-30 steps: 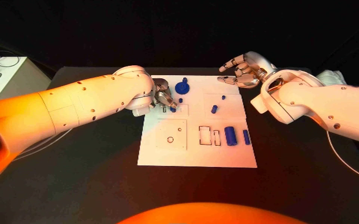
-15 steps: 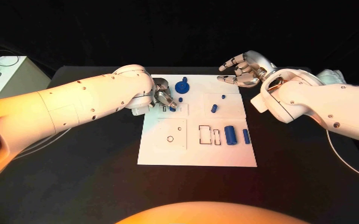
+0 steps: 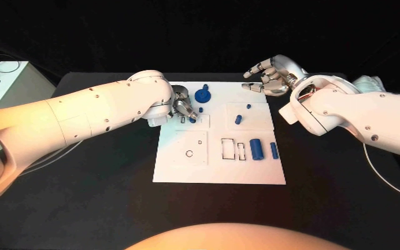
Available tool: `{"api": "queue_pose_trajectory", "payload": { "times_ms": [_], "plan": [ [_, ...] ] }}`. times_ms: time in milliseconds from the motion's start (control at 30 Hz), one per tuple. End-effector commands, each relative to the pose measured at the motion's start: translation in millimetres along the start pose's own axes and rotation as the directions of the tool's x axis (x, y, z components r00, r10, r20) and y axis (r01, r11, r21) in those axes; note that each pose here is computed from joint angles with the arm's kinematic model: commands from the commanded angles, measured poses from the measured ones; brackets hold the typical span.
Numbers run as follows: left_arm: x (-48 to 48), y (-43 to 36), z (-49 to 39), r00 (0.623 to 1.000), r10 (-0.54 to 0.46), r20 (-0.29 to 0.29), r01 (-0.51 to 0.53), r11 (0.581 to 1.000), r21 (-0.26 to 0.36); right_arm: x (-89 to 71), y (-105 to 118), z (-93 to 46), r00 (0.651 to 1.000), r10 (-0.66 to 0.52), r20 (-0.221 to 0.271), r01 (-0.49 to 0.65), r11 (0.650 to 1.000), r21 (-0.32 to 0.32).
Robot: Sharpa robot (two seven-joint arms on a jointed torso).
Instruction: Assemble the parts on the task board
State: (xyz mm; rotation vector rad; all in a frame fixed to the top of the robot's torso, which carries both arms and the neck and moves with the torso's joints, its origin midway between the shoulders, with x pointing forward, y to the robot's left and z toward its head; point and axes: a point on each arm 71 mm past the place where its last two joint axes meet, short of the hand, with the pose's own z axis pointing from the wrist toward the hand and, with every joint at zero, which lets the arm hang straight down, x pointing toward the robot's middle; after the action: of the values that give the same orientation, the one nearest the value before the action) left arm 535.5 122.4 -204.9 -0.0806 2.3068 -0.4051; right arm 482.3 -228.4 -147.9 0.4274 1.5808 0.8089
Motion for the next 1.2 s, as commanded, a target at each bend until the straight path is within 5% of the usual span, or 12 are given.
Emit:
{"api": "queue_pose_trajectory", "payload": {
  "times_ms": [33,700,1200],
  "plan": [
    [6.1,-2.0,2.1,0.999,0.024,-0.043,-0.024,1.0,0.0,0.7,0.6,0.0,1.0,-0.003,-0.01,0.003,1.0,-0.007],
    [9.1,-5.7,5.7,0.994,0.055,-0.092,-0.055,0.998,-0.006,1.0,0.9,0.0,1.0,-0.002,-0.011,0.002,1.0,-0.008],
    [7.2,-4.9,7.1,0.996,0.044,-0.074,-0.045,0.999,-0.011,0.9,0.8,0.3,1.0,-0.001,-0.011,0.001,1.0,-0.008]
  ]
}}
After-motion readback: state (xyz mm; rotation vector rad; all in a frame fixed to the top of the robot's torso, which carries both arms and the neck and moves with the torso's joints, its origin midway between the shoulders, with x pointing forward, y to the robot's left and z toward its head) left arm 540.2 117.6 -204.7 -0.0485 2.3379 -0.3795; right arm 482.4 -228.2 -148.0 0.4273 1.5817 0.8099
